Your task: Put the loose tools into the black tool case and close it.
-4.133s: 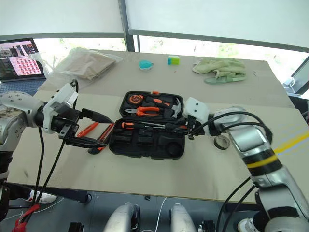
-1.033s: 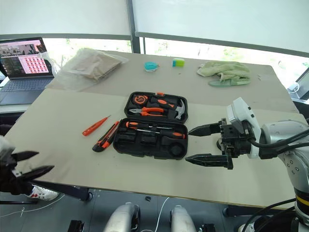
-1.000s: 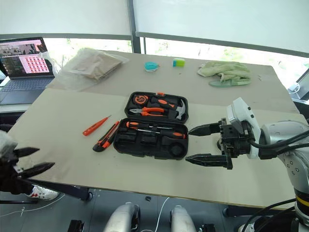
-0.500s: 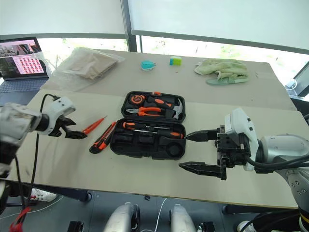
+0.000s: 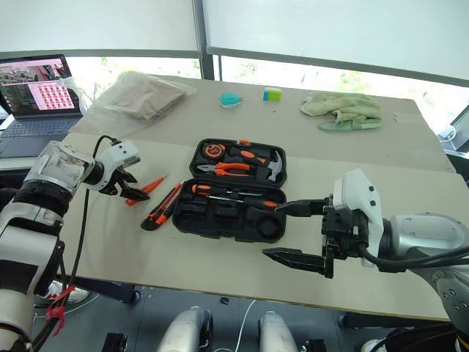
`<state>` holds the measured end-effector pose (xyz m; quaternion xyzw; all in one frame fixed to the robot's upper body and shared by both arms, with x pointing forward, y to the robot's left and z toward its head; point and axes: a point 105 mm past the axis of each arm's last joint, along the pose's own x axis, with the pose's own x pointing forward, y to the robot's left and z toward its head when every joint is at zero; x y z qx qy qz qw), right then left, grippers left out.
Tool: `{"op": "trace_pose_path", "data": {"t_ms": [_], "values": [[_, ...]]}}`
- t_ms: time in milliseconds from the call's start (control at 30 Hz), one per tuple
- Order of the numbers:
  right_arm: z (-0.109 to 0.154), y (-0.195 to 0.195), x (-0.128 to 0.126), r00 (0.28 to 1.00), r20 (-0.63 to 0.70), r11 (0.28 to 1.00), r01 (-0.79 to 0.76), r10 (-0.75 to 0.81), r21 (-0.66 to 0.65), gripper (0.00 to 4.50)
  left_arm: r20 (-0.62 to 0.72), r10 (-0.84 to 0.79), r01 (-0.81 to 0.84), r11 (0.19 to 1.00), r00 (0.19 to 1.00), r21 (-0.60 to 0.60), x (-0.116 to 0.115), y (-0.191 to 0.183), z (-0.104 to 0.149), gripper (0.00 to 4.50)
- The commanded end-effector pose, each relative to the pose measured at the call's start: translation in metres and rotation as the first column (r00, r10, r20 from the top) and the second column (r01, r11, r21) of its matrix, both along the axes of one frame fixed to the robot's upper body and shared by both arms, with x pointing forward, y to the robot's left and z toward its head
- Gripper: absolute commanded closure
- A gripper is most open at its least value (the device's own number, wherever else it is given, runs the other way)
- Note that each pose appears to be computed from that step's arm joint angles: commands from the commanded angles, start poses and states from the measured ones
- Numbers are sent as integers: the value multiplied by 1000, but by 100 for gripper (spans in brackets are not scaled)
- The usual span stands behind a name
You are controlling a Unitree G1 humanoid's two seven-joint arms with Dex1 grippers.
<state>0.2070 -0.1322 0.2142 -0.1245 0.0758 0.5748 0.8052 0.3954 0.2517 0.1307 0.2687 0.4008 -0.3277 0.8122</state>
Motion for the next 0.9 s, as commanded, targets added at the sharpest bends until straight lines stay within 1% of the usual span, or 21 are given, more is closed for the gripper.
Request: {"op": "trace_pose_path", "data": {"t_ms": [33, 67, 133, 200, 233, 333, 400, 433, 467, 500, 533, 633, 733, 833, 900], "values": [[7, -2, 3, 997, 72, 999, 29, -28, -18, 0, -45, 20, -18, 999, 999, 38, -3, 5, -19, 217], [8, -2, 3, 997, 77, 999, 33, -32, -15, 0, -34, 27, -26, 999, 999, 38, -2, 7, -18, 259], [9, -4, 2, 996, 77, 999, 43, -42, -3, 0, -11, 44, -44, 998, 999, 33, 0, 10, -15, 322], [9, -5, 1, 996, 75, 998, 55, -55, 0, 0, 27, 56, -56, 998, 998, 11, 3, 14, -5, 398], [9, -7, 0, 995, 74, 998, 62, -62, 0, 0, 50, 57, -57, 998, 997, 1, 5, 15, 3, 407], [8, -12, -2, 993, 66, 995, 96, -96, 3, 0, 98, -14, 17, 999, 995, -30, 6, 12, 30, 407], [7, -17, -4, 991, 57, 993, 121, -121, 5, 0, 166, -49, 58, 997, 985, -51, 12, 2, 52, 407], [5, -19, -6, 989, 49, 990, 139, -139, 9, 0, 217, -165, 185, 980, 962, -77, 12, -18, 73, 407], [5, -21, -8, 988, 43, 988, 151, -151, 12, 0, 253, -290, 319, 944, 923, -83, 7, -38, 88, 407], [5, -22, -9, 986, 37, 987, 161, -162, 19, 0, 270, -403, 437, 896, 874, -79, 0, -57, 98, 407], [5, -23, -10, 985, 34, 986, 167, -168, 24, 0, 274, -471, 506, 859, 838, -73, -6, -67, 102, 407], [1, -25, -11, 980, 21, 980, 195, -196, 28, 0, 235, -657, 679, 733, 716, -19, -19, -106, 96, 407], [-2, -25, -11, 977, 15, 977, 213, -213, 29, 0, 156, -752, 762, 647, 641, -11, -30, -136, 79, 407], [-1, -24, -9, 975, 15, 975, 219, -220, 32, 0, 104, -801, 805, 593, 589, 2, -36, -151, 64, 407], [0, -24, -8, 974, 19, 974, 226, -227, 36, 0, 87, -794, 797, 604, 602, 6, -33, -155, 55, 407]]}}
